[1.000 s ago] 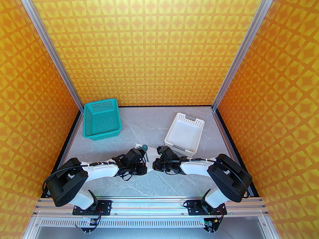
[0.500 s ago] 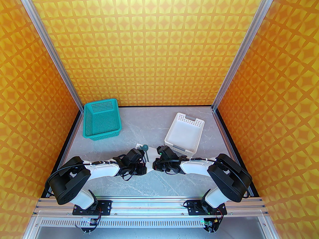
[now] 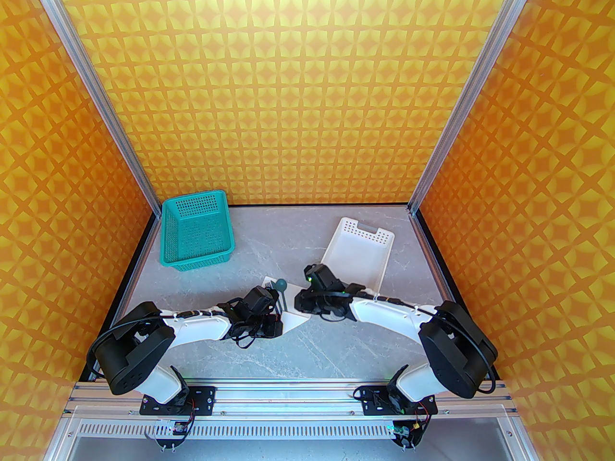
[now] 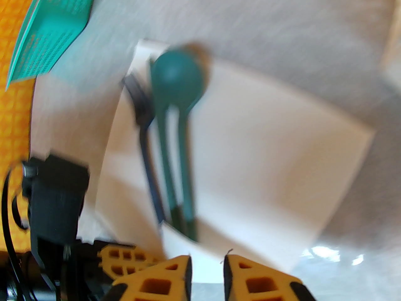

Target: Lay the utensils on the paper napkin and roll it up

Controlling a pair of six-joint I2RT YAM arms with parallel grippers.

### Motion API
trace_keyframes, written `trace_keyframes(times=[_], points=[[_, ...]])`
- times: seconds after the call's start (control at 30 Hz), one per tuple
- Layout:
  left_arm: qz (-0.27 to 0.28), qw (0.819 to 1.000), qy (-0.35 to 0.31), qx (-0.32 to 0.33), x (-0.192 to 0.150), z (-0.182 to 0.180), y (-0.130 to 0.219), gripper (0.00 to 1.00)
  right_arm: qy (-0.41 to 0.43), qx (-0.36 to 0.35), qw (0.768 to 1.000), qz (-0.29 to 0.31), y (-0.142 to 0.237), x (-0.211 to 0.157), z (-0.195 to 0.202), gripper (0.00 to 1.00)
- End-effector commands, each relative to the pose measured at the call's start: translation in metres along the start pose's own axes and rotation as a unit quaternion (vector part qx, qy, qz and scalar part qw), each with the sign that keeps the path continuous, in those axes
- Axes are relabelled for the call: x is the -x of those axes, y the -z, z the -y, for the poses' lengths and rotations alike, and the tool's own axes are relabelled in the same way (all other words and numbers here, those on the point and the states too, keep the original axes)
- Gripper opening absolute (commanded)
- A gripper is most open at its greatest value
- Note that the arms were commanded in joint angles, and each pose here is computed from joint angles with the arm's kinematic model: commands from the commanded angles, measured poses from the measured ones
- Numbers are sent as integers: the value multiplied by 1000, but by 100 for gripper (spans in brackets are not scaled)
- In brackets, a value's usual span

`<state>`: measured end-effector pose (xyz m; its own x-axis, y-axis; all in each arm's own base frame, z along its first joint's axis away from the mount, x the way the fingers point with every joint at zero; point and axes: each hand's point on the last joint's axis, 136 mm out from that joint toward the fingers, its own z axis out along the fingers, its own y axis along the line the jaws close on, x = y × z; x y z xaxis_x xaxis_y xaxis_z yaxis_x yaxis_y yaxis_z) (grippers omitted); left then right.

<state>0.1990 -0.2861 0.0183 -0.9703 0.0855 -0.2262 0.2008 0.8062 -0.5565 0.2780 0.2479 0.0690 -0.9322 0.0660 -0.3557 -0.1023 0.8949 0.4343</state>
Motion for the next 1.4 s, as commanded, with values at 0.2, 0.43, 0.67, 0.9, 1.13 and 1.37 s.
trace_keyframes(times=[0.2, 0.43, 0.67, 0.9, 1.13, 1.37], points=[[-3, 1000, 13, 20, -4, -12, 1, 0, 25, -102, 994, -4, -16, 13, 30, 39], [-2, 1000, 14, 20, -5, -12, 1, 0, 21, -136, 990, 6, -23, 22, 45, 48], [-2, 1000, 14, 20, -5, -12, 1, 0, 13, -134, 991, -4, -34, 20, 52, 56], [-2, 1000, 14, 20, -5, -13, 2, 0, 15, -119, 993, -14, -44, 18, 47, 59], [-1, 1000, 14, 19, -4, -12, 1, 0, 22, -108, 994, -13, -42, 21, 37, 59], [-1, 1000, 14, 20, -4, -13, 1, 0, 27, -97, 995, -27, -51, 14, 20, 59]])
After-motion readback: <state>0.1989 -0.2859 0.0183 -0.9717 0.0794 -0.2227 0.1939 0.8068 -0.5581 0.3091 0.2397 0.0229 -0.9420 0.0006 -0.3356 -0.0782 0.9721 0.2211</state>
